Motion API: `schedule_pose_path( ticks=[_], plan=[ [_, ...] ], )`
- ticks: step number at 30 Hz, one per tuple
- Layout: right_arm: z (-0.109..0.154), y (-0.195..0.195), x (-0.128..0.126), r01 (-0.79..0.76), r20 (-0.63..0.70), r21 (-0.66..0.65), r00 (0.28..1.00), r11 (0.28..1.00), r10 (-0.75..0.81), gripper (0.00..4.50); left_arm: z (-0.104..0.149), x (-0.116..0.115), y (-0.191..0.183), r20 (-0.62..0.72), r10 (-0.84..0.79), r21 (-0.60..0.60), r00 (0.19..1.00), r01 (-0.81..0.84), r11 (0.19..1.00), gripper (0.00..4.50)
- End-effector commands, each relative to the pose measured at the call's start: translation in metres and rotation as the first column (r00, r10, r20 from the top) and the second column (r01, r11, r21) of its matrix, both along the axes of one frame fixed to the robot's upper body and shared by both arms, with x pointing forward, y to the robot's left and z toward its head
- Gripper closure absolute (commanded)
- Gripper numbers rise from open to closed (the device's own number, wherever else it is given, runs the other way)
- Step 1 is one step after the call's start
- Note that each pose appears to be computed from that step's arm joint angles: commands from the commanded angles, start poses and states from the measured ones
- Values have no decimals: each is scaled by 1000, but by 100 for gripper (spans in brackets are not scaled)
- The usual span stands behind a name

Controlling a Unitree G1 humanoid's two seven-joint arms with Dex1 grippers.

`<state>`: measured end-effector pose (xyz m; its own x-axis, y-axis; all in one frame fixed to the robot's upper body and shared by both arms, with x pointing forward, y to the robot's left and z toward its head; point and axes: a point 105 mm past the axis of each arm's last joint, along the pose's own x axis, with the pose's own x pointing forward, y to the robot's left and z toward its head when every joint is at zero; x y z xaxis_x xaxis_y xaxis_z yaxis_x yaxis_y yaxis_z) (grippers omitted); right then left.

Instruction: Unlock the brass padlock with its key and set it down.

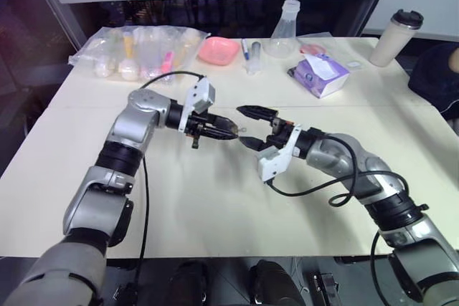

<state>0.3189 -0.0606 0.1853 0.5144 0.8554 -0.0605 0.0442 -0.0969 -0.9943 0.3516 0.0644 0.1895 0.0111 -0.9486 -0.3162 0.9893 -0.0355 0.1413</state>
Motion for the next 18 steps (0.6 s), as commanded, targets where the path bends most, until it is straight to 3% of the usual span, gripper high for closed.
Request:
schedule_pose_path(
  ticks=[1,4,7,14,15,18],
  plan=[
    [16,5,-4,-43,63,27,997,999,42,5,16,-3,1,47,-24,-18,999,25,1000,374],
    [18,4,-4,-47,73,28,996,999,45,5,15,-5,1,50,-38,-9,998,39,999,374],
    [18,4,-5,-54,79,23,996,998,52,78,14,-5,0,53,-42,-3,998,42,999,374],
    [17,6,-7,-68,81,16,995,998,66,414,13,-5,-2,55,-47,-5,997,47,999,374],
    [17,7,-7,-70,83,15,994,997,69,437,13,-6,-2,53,-51,-8,997,52,999,374],
    [18,8,-8,-75,88,14,993,997,73,437,16,-9,-3,40,-65,-24,997,65,998,374]
  ],
)
